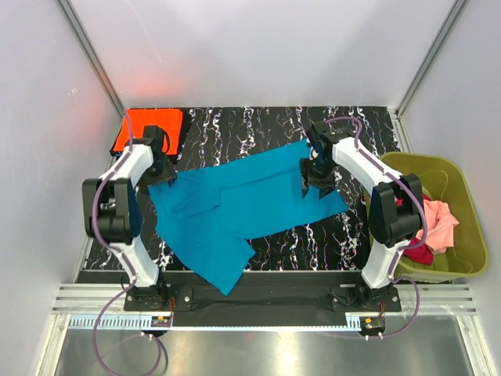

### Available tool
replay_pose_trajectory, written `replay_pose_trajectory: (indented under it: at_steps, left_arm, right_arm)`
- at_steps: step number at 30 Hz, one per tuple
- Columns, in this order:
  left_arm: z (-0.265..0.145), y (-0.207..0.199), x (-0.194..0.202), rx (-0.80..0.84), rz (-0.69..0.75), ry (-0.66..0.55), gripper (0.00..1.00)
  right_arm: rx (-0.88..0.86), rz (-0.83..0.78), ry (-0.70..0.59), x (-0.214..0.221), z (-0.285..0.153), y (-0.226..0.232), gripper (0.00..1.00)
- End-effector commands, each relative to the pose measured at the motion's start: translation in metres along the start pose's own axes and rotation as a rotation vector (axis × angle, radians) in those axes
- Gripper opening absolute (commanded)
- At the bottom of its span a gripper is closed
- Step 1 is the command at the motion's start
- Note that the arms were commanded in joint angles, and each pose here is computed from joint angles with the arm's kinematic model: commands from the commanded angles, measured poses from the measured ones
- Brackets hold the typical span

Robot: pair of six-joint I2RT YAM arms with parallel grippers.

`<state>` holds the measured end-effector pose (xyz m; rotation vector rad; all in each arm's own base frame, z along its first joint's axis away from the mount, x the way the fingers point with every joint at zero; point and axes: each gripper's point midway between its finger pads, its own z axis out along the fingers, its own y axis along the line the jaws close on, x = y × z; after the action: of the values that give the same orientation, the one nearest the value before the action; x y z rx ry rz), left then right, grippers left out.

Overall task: Fold and stack the t-shirts
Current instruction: Fold the tshirt

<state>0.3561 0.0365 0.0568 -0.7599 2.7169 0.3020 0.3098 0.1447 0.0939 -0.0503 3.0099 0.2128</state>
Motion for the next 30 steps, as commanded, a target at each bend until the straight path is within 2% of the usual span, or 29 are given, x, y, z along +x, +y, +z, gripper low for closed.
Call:
replay_pose_trajectory:
  at_steps: [1,4,5,6,7,8,9,10,11,12,13,15,19,24,30]
  left_arm:
    - [-0.056,0.020,0.002,0.023,-0.005,-0.093,0.78]
    - [-0.099,0.014,0.033,0.097,0.030,-0.139,0.76]
    - [-0.106,0.007,0.066,0.109,0.111,-0.110,0.72]
    - [-0.127,0.004,0.080,0.167,0.121,-0.149,0.68]
    - [-0.134,-0.002,0.101,0.201,0.116,-0.139,0.65]
    - [-0.147,-0.008,0.139,0.265,0.204,-0.131,0.61]
    - [-0.150,-0.008,0.161,0.287,0.227,-0.107,0.55]
    - [-0.155,-0.009,0.181,0.314,0.199,-0.081,0.53]
    - [-0.165,-0.011,0.209,0.375,0.275,-0.069,0.51]
    - [-0.157,-0.003,0.229,0.357,0.299,-0.037,0.47]
    - [-0.161,0.000,0.252,0.368,0.336,-0.014,0.46]
    - [-0.161,0.002,0.273,0.379,0.383,-0.006,0.46]
    - [-0.176,-0.011,0.327,0.423,0.524,0.016,0.52]
    - [-0.173,-0.025,0.371,0.356,0.682,0.013,0.56]
    - [-0.163,-0.041,0.408,0.383,0.736,0.070,0.56]
  right_arm:
    - [0.045,0.034,-0.008,0.002,-0.004,-0.018,0.62]
    - [0.022,0.047,-0.009,0.006,-0.005,-0.015,0.62]
    - [0.018,0.053,-0.014,0.006,-0.005,-0.015,0.62]
    - [0.016,0.056,-0.023,0.007,-0.007,-0.015,0.62]
    - [0.013,0.061,-0.018,0.010,-0.006,-0.015,0.62]
    - [0.004,0.066,-0.027,0.010,-0.009,-0.013,0.62]
    - [-0.008,0.070,-0.035,0.010,-0.010,-0.011,0.62]
    - [-0.017,0.079,-0.032,0.013,-0.010,-0.010,0.62]
    - [-0.028,0.081,-0.039,0.012,-0.010,-0.008,0.62]
    - [-0.039,0.085,-0.053,0.012,-0.014,-0.007,0.62]
    - [-0.057,0.093,-0.053,0.014,-0.012,-0.004,0.62]
    - [-0.076,0.098,-0.062,0.016,-0.014,-0.002,0.62]
    - [-0.077,0.110,-0.063,0.027,-0.013,-0.004,0.62]
    - [-0.041,0.108,-0.089,0.038,-0.023,-0.015,0.62]
    - [-0.035,0.106,-0.096,0.053,-0.030,-0.020,0.63]
